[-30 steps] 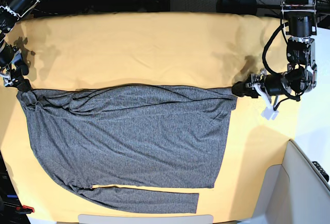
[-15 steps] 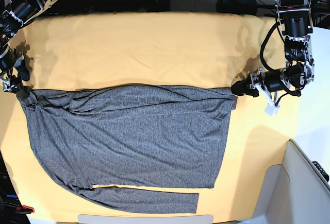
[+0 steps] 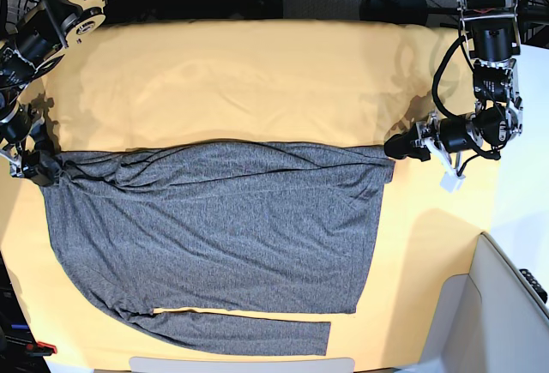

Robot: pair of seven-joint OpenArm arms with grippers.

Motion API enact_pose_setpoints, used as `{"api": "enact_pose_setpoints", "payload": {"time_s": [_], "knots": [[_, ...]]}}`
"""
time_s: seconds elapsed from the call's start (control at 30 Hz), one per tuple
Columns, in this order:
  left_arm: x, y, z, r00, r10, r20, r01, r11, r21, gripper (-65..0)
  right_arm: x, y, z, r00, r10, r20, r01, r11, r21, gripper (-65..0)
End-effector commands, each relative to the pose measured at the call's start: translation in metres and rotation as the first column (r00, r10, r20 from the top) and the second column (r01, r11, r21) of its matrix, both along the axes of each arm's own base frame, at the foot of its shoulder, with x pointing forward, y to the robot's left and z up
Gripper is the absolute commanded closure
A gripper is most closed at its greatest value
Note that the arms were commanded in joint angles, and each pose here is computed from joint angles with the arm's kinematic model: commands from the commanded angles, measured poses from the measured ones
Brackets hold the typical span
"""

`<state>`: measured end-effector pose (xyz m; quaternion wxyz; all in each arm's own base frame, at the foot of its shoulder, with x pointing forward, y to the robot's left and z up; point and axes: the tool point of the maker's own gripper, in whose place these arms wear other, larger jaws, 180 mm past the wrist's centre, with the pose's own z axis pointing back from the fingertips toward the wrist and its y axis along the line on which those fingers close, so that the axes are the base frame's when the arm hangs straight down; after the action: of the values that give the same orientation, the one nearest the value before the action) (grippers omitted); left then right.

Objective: Fold the T-shirt properly
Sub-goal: 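Pull both held corners back away from the hem, spreading the shirt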

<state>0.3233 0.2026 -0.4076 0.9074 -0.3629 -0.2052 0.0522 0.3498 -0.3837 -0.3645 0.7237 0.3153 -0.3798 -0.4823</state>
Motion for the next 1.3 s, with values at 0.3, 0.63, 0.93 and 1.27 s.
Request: {"api": "enact_pose_setpoints", "payload": {"time_s": [0.3,0.63,0.93,1.27], "knots": [[0.009,0.006,0.008,1.000,0.007,0.023,-0.008,1.000,0.016,-24.0,-0.005,-0.020,0.003,0.999,-0.015,-0.048,0.011,0.996,-0.091,0.0],[0.027,-0.014,0.003,0.999,0.037,-0.009,-0.037,0.997,-0.074,-28.0,-0.004,-0.008,-0.005,0.999,-0.003,-0.053,0.000,0.998,-0.066,0.0],[0.038,-0.041,0.007,1.000,0.023,0.001,-0.023,0.992,-0.128,-28.0,-0.002,0.000,-0.009,0.999,0.004,-0.054,-0.007,0.999,-0.051,0.0],[0.044,-0.039,0.001,0.997,0.077,-0.003,-0.077,0.986,-0.146,-6.8,-0.004,0.003,-0.013,0.997,0.027,-0.076,-0.031,0.998,-0.063,0.0]]}}
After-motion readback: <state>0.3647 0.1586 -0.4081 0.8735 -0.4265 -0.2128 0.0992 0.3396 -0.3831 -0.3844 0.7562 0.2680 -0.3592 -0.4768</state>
